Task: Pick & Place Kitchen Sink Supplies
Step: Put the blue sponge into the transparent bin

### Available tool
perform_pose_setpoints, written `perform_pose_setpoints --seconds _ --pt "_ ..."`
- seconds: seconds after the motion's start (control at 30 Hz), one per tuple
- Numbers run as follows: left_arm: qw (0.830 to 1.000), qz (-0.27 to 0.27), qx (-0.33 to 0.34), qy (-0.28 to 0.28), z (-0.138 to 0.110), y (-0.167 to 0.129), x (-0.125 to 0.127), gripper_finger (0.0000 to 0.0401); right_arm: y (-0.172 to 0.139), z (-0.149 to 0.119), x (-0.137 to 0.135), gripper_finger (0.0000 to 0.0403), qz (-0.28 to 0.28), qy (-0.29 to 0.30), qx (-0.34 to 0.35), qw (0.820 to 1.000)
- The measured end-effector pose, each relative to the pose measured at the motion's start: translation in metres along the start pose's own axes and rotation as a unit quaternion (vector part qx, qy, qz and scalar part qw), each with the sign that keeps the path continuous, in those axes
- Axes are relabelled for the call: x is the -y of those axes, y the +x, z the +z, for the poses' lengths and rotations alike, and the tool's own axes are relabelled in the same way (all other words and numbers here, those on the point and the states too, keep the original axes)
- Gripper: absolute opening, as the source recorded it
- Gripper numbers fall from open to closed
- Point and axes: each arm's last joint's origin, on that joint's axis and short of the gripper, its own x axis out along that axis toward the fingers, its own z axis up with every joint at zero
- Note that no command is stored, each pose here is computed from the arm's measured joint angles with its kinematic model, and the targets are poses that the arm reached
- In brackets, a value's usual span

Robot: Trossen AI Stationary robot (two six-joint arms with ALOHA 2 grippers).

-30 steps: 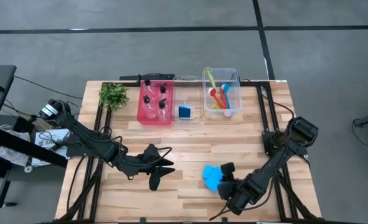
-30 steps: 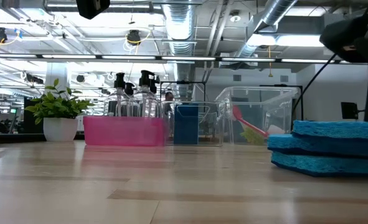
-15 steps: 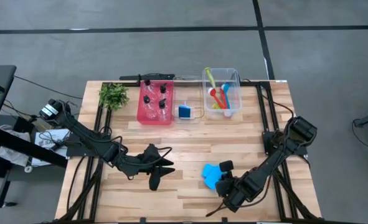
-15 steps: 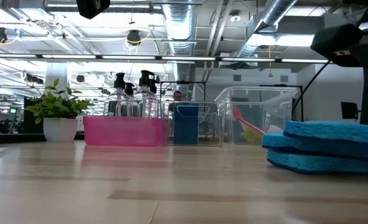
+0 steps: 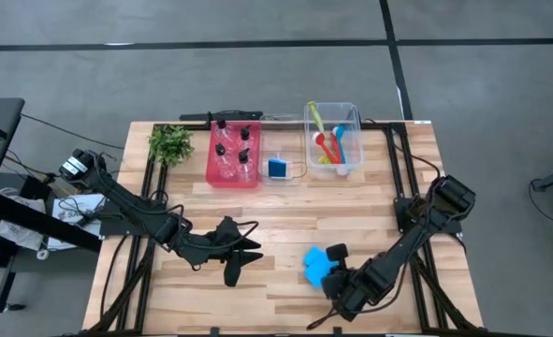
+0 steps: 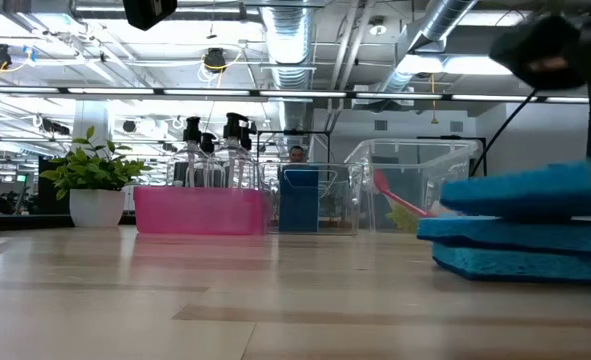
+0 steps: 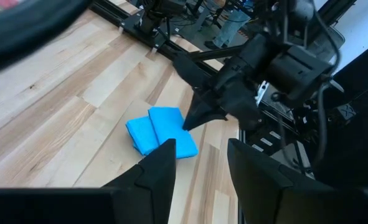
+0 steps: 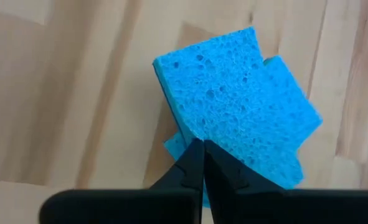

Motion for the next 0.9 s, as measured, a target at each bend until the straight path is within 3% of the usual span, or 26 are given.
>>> perform_pose_setpoints --seconds 0.27,0.53,0.9 --pt "1.000 0.000 0.000 0.000 0.000 0.000 0.000 0.0145 -0.020 0.021 0.007 0.0000 -0.007 -0.032 -0.001 0.999" --pt "1.000 0.000 0.000 0.000 0.000 0.000 0.000 0.0145 -0.042 0.027 0.018 0.0000 -0.056 -0.060 -0.040 0.996" --pt "1.000 0.000 0.000 0.011 0.000 0.000 0.000 0.0145 -0.057 0.032 0.036 0.0000 -0.066 -0.043 -0.028 0.996"
